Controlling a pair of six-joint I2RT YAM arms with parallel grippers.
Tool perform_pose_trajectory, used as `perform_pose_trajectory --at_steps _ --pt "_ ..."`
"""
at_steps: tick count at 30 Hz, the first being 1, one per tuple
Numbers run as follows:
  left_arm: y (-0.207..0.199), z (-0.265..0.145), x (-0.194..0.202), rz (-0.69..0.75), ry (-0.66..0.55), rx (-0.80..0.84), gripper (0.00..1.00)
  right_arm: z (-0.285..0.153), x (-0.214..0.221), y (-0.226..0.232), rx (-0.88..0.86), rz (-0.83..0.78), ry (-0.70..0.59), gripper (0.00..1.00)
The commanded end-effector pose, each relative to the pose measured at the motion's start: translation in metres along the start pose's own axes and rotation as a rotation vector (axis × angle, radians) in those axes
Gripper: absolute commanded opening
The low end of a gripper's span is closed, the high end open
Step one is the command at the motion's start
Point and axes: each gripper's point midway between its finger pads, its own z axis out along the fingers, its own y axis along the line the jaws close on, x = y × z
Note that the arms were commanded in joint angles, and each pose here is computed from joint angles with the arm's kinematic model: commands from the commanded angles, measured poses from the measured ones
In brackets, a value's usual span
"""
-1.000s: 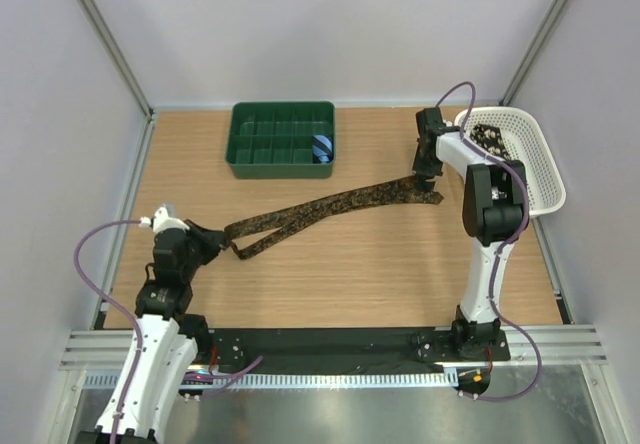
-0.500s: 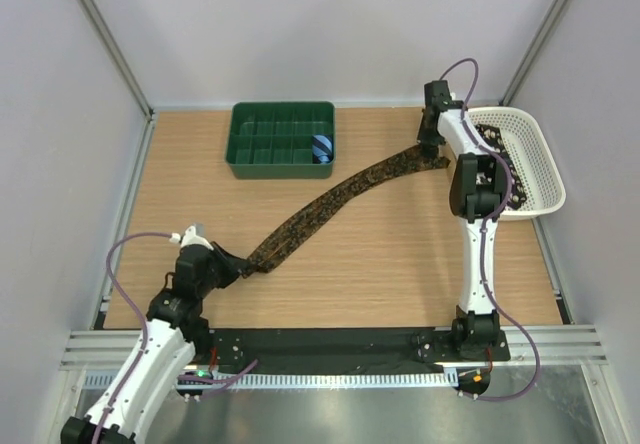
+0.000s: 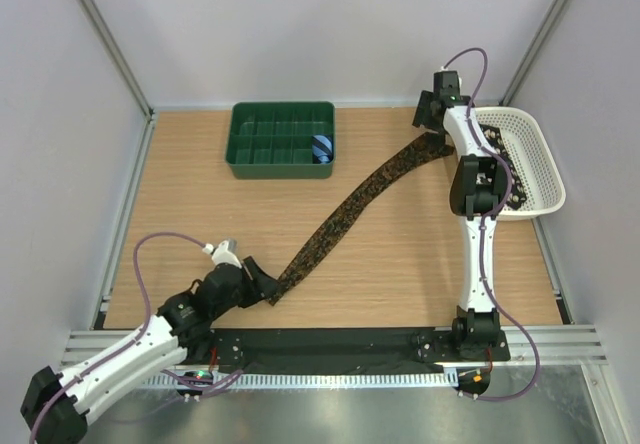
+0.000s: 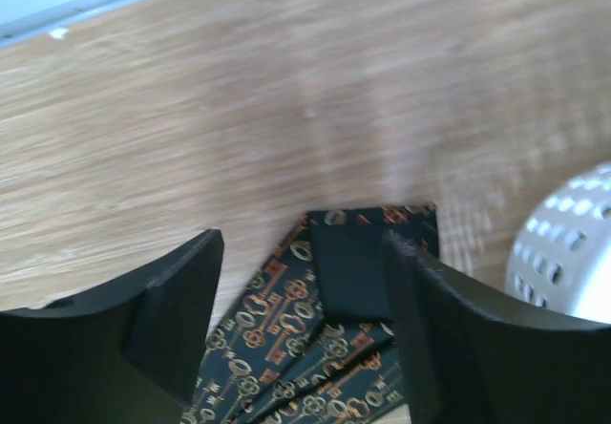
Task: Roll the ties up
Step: Flatten the tie
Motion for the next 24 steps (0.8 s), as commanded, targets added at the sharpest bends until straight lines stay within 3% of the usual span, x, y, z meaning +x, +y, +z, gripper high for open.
perform_pose_trajectory --at_steps 1,3,9,12,15,19,23,24 --pt "0.012 0.003 -0.010 0.020 -0.077 -0.074 0.57 -0.025 -0.044 0.028 -0.137 0.020 -0.123 0.75" --pt "0.005 -0.002 -0.024 0.034 -0.131 -0.071 0.66 -0.047 -0.059 0.027 -0.145 0.038 -0.166 0.75" --pt "-0.011 -0.030 -0.070 0.125 -0.276 -0.116 0.78 -0.115 -0.076 0.024 -0.160 0.040 -0.223 0.76" --pt "-0.013 -0.032 -0.074 0.145 -0.283 -0.128 0.80 -0.145 -0.045 0.034 -0.203 0.019 -0.158 0.77" --pt "-0.015 -0.026 -0.073 0.189 -0.273 -0.123 0.80 -0.181 -0.002 0.061 -0.347 -0.008 -0.075 0.66" --pt "-0.030 -0.023 -0.081 0.261 -0.294 -0.086 0.80 -0.230 0.058 0.093 -0.493 -0.011 -0.051 0.61" --pt "-0.052 -0.018 -0.085 0.365 -0.286 -0.028 0.80 -0.254 0.122 0.102 -0.555 0.128 0.000 0.60" --pt "-0.055 -0.017 -0.087 0.388 -0.290 -0.026 0.80 -0.249 0.156 0.098 -0.545 0.138 0.057 0.59"
